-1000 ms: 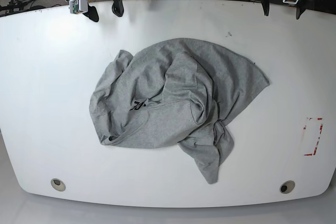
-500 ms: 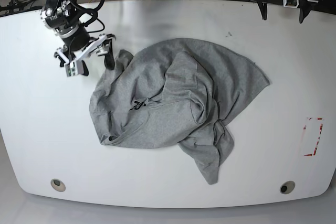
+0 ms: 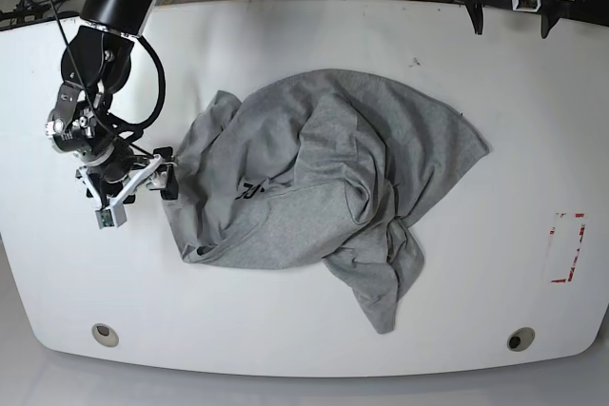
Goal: Fold the T-shirt properly
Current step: 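Lower both grippers to the crumpled grey shirt and pinch its edges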
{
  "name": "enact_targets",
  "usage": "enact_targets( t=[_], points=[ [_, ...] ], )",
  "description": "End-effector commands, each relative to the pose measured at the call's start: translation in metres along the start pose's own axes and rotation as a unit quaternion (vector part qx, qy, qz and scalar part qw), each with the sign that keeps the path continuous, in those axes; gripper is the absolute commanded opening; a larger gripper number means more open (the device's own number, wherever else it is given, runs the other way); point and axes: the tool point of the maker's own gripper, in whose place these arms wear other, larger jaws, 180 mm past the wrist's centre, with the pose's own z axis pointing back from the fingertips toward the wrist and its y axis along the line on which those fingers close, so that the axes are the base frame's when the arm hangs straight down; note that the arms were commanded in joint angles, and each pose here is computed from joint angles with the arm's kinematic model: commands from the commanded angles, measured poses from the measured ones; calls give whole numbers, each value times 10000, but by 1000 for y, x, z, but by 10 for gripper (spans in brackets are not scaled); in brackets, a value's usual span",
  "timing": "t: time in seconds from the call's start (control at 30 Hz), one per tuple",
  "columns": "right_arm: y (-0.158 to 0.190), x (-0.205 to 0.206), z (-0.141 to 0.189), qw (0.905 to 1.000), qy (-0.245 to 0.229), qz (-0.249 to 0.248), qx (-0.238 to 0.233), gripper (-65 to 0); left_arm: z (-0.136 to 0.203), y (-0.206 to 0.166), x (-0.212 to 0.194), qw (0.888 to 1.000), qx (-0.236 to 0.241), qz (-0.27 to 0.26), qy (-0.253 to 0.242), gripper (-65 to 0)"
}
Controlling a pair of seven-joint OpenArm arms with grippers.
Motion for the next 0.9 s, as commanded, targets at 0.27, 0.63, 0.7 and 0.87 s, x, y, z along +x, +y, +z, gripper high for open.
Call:
enact_targets(
  t=[0.27,0.63,0.7,0.87],
  points=[
    [-20,37,-42,9972,-86,-680,290,-173,3,2,8,9999,24,-43,-143,0],
    [-33,36,-93,9922,-34,-1200,330,-174,-7,3,18,9994,43,-38,-352,0],
    [-29,30,-101,9924,-16,-1176,355,-174,-10,3,23,9991,56,-28,-426,0],
    [-22,14,-109,9923,169,-1158,399,-176,-18,3,32,9982,91,-2,-589,0]
  ],
)
